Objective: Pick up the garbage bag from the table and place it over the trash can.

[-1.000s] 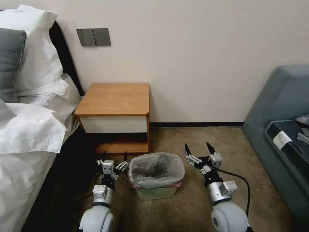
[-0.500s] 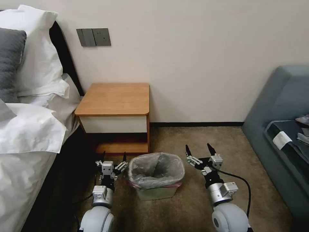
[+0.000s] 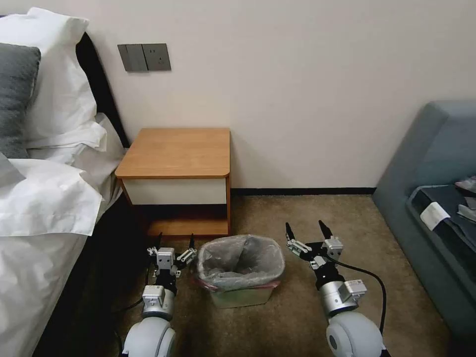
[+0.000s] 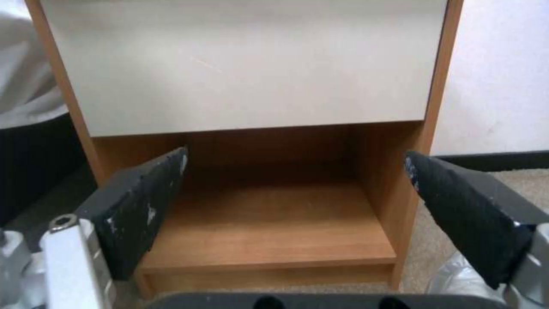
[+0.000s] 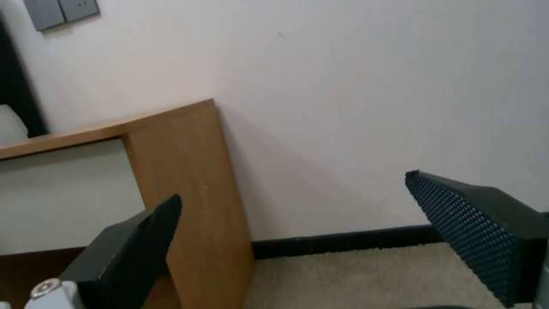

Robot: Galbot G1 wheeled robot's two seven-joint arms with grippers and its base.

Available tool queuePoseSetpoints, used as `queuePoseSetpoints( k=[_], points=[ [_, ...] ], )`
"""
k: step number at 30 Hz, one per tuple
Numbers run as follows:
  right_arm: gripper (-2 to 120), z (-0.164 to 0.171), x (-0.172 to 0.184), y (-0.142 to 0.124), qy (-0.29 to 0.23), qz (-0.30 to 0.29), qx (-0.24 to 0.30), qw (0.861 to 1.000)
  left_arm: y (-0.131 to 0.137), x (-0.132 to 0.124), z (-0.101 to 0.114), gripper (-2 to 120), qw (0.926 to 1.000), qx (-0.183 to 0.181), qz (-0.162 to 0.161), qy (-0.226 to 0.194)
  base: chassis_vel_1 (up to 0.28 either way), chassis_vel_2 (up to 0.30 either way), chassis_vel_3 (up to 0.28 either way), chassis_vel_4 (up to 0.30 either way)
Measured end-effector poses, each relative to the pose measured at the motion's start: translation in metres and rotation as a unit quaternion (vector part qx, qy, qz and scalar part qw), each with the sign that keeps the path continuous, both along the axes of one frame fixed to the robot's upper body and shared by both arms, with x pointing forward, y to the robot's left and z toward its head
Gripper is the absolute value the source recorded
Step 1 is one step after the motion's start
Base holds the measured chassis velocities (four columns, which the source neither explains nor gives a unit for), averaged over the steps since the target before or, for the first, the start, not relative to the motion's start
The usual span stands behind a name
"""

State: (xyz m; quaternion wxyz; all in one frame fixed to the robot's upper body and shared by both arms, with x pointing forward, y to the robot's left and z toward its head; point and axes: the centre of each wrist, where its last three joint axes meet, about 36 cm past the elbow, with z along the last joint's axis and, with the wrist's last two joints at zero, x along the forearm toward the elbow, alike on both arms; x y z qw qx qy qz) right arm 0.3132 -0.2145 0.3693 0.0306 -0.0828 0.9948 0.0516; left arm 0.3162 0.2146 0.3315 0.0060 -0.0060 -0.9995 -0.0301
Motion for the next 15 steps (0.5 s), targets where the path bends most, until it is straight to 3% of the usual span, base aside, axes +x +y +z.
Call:
queuePoseSetpoints(
  k=[15],
  points=[
    [100,0.0005,0.0002,0.0000,0.000,0.000,0.000,1.000,-0.0001,0.0001,0.0003,99,1.0000,0.000,0.000,0.000,0.000,0.000,0.000,0.000]
  ],
)
